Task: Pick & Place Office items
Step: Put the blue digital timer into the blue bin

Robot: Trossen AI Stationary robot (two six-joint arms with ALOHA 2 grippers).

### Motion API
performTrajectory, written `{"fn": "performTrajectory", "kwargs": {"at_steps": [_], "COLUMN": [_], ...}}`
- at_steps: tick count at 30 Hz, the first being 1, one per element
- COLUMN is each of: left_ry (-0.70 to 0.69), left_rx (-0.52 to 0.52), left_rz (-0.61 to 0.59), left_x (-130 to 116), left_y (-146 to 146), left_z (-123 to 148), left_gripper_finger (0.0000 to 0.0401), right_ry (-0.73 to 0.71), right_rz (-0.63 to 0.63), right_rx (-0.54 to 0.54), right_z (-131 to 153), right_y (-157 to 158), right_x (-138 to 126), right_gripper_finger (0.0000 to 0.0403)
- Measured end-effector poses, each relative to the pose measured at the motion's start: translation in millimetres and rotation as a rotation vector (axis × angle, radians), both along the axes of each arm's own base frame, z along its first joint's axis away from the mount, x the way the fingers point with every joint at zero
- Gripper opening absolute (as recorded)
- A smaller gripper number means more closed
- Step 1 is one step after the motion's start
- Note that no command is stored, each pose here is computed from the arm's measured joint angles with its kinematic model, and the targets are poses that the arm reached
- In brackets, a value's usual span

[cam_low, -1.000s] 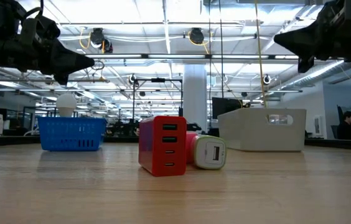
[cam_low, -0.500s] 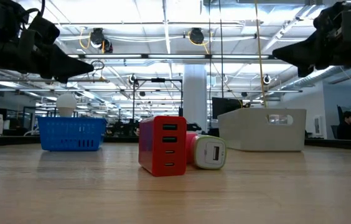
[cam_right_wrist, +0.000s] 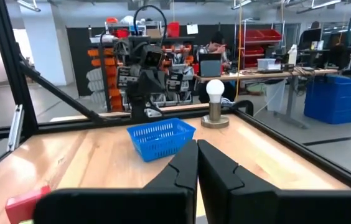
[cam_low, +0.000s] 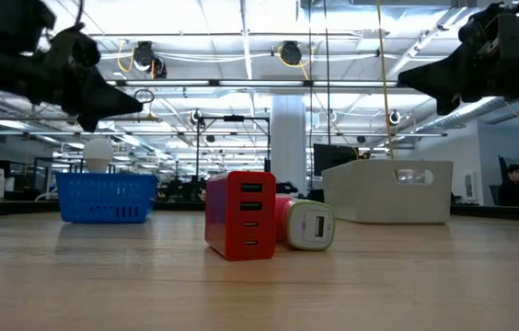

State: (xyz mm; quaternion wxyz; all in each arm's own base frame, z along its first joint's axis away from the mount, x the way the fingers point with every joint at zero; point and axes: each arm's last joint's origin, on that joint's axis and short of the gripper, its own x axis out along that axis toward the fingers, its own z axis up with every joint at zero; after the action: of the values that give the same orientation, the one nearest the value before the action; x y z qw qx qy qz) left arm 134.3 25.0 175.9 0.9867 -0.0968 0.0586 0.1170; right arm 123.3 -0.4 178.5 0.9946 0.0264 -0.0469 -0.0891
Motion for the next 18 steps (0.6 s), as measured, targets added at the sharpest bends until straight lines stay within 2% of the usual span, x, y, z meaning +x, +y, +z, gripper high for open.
{"fn": "performTrajectory", "kwargs": {"at_steps": [4, 9, 15, 18], "left_ry": [0.091, 0.203, 0.379, 0.442], "left_rx": [-0.015, 0.033, 0.068, 0.083], "left_rz": [-0.024, -0.082, -0.238, -0.347], "left_x": [18, 55, 109, 138], "left_y": [-1, -3, -7, -11], "left_z": [28, 64, 74, 66], "left_gripper_finger": [0.0004, 0.0007, 0.0007, 0.0008], "right_ry": [-0.019, -0.024, -0.045, -0.045], "right_rz": [0.0, -0.001, -0.002, -0.001], "right_rx": [0.005, 0.002, -0.004, -0.004], "right_z": [2, 2, 4, 4], "right_y": [0, 0, 0, 0], "right_x": [1, 2, 2, 2], "right_gripper_finger": [0.0004, 0.0004, 0.0004, 0.0004]}}
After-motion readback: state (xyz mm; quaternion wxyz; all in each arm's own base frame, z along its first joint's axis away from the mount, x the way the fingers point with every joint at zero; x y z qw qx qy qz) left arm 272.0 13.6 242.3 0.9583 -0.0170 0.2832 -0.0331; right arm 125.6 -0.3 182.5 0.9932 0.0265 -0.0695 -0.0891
